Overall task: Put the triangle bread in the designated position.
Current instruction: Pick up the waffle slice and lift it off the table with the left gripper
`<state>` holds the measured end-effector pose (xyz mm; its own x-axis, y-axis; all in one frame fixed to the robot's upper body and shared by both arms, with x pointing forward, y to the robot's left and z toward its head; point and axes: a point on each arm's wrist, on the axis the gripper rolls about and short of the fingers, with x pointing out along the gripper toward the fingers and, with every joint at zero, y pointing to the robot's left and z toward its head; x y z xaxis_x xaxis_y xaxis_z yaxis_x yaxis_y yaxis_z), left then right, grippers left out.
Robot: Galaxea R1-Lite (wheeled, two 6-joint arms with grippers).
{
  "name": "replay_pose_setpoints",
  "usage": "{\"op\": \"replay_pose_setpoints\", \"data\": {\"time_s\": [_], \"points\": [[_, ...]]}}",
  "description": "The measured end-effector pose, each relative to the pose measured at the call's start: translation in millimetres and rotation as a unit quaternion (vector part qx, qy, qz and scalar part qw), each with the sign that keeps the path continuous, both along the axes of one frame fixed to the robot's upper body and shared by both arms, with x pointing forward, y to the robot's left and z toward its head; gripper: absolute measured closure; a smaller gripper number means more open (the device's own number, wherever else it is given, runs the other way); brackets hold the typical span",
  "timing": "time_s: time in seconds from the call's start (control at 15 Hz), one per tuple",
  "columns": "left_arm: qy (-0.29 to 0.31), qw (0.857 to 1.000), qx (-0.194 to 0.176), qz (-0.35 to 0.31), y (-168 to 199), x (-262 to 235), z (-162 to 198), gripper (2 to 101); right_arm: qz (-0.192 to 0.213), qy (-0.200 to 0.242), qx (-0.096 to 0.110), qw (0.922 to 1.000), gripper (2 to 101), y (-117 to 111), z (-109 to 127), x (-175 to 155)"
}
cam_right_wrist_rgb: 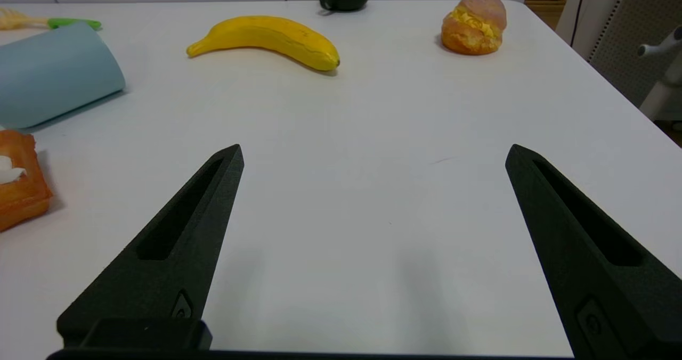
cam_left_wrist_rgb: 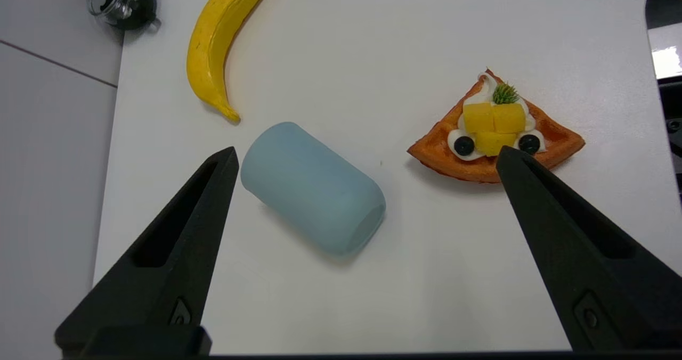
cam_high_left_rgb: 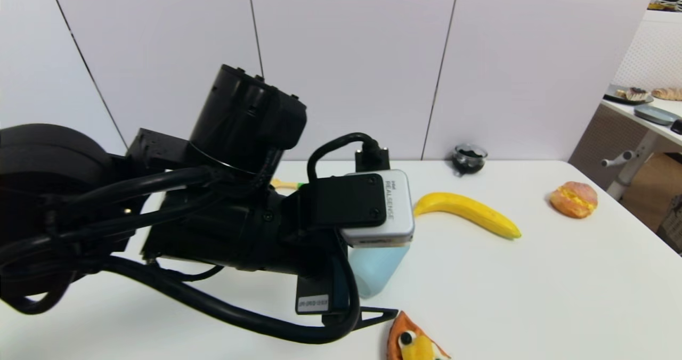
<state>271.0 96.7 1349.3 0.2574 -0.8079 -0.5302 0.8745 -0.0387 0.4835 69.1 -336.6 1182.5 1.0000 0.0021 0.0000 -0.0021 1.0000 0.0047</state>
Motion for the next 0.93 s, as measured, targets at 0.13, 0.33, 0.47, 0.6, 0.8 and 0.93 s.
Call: {"op": "replay_pose_setpoints", "data": {"time_s": [0.13,0.33,0.47,0.6,0.8,0.93], "points": [[-0.033,0.999,0.014,-0.035,-16,4,-4,5.3,0.0,0.0,0.0,1.0,5.0,0,0,0],[-0.083,0.991,0.039,-0.099,-38,6,-15,5.3,0.0,0.0,0.0,1.0,4.9,0,0,0],[-0.104,0.983,0.057,-0.138,-51,2,-26,5.3,0.0,0.0,0.0,1.0,5.0,0,0,0],[-0.118,0.976,0.071,-0.167,-60,0,-35,5.3,0.0,0.0,0.001,1.0,4.9,0,0,0],[-0.095,0.977,0.076,-0.173,-68,-7,-39,5.3,0.0,0.0,0.001,1.0,5.0,0,0,0],[-0.066,0.983,0.069,-0.158,-73,-12,-30,5.3,0.0,0.0,0.0,1.0,5.0,0,0,0]]}}
